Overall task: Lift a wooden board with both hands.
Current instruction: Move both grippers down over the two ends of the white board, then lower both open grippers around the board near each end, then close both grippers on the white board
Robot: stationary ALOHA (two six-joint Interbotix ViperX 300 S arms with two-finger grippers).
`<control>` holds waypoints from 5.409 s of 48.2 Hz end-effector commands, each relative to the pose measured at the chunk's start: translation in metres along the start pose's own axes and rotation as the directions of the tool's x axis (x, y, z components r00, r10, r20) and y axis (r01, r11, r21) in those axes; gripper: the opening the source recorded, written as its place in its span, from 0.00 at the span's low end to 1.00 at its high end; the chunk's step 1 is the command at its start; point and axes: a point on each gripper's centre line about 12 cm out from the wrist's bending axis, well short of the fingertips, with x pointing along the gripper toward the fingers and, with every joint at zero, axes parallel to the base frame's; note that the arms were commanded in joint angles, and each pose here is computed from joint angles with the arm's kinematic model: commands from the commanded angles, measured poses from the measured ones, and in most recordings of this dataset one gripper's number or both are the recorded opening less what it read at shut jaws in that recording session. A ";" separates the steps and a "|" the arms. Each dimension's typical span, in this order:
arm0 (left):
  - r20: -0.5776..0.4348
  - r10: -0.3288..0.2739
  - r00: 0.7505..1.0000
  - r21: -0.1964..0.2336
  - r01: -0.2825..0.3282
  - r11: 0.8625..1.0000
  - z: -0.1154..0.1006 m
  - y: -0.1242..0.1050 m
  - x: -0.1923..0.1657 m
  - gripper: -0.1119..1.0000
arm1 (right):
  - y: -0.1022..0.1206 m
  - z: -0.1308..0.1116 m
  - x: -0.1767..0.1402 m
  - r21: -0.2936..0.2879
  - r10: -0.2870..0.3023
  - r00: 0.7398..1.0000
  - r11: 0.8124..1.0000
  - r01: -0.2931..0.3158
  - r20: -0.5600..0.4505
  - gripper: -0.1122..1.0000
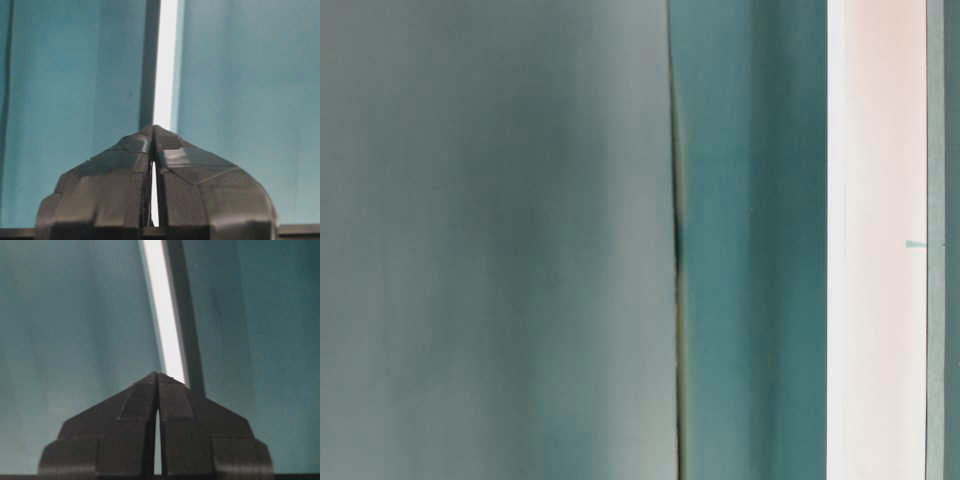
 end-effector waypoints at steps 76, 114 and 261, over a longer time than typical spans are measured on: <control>-0.175 0.023 0.984 0.062 -0.012 0.998 -0.047 0.010 0.108 0.97 | -0.008 -0.009 0.094 -0.088 -0.051 0.994 0.995 0.043 -0.098 0.94; -0.198 0.011 0.980 0.052 0.000 0.999 -0.056 0.001 0.117 0.97 | 0.004 -0.008 0.125 -0.111 -0.045 0.994 0.993 0.034 -0.099 0.94; -0.180 0.007 0.984 -0.049 -0.017 0.999 -0.029 -0.004 0.069 0.27 | 0.000 0.027 0.047 -0.047 -0.041 0.995 0.998 0.037 -0.093 0.30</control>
